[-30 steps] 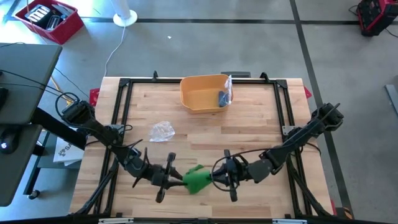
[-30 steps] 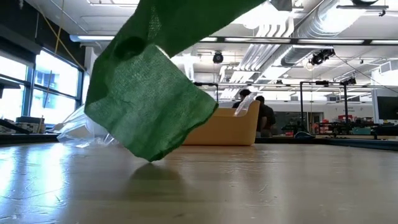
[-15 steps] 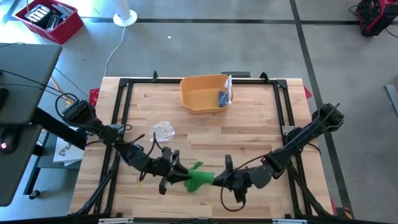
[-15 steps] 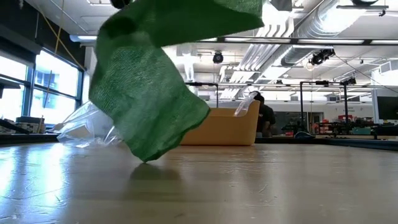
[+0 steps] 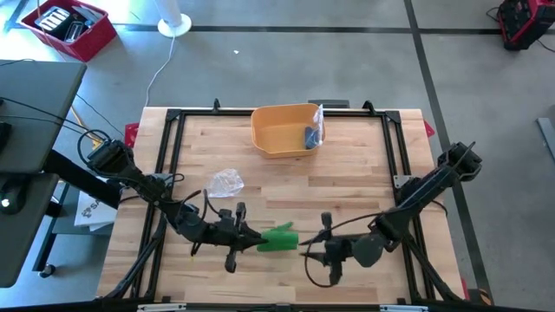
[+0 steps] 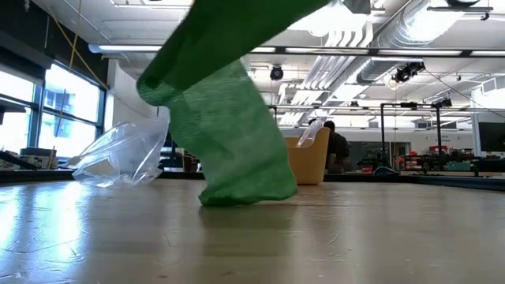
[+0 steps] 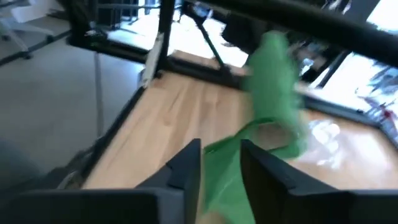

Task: Roll bandage
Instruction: Roll the green bandage

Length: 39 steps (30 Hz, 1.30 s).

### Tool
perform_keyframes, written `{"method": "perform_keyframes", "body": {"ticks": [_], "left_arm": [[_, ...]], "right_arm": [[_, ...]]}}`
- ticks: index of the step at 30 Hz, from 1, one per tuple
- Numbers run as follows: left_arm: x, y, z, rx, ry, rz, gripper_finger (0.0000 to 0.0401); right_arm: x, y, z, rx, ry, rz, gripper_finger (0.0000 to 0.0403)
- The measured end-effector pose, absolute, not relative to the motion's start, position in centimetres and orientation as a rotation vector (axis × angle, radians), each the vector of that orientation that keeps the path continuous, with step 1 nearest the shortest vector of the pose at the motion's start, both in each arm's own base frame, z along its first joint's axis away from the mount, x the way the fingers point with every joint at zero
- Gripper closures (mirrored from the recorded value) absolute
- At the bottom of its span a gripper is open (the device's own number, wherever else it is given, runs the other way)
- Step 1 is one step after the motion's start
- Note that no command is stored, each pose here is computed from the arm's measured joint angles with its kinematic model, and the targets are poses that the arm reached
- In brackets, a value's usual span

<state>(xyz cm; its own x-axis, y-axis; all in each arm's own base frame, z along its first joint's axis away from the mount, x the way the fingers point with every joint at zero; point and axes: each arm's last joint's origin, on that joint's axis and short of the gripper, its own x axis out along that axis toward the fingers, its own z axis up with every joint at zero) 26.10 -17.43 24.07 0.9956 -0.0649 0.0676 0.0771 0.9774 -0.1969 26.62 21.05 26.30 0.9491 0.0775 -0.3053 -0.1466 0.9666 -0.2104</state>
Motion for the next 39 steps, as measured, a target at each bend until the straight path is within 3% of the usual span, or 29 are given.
{"method": "perform_keyframes", "body": {"ticks": [6, 13, 18, 24, 30, 34, 39], "left_arm": [[25.7, -18.2, 24.8, -0.086, -0.083, 0.032, 0.0399], [26.3, -20.6, 30.5, -0.068, -0.243, -0.182, 0.0400], [26.5, -20.8, 31.8, -0.061, -0.268, -0.212, 0.0400], [26.6, -20.6, 31.9, -0.046, -0.283, -0.188, 0.0398], [26.6, -20.4, 32.1, -0.018, -0.297, -0.133, 0.0397], [26.4, -20.2, 32.6, -0.018, -0.337, -0.094, 0.0397], [26.0, -19.8, 33.6, -0.025, -0.434, -0.037, 0.0397]], "right_arm": [[24.5, 22.1, 26.1, -0.154, 0.366, 0.082, 0.0269], [23.1, 22.6, 25.9, -0.105, 0.391, 0.034, 0.0274], [24.1, 22.2, 24.0, -0.027, 0.472, -0.034, 0.0274], [26.1, 23.7, 19.3, -0.116, 0.500, -0.070, 0.0274], [28.8, 25.4, 15.4, -0.156, 0.383, -0.043, 0.0274], [29.8, 24.9, 14.8, -0.236, 0.364, -0.052, 0.0263], [29.5, 24.4, 16.8, -0.386, 0.358, -0.035, 0.0219]]}}
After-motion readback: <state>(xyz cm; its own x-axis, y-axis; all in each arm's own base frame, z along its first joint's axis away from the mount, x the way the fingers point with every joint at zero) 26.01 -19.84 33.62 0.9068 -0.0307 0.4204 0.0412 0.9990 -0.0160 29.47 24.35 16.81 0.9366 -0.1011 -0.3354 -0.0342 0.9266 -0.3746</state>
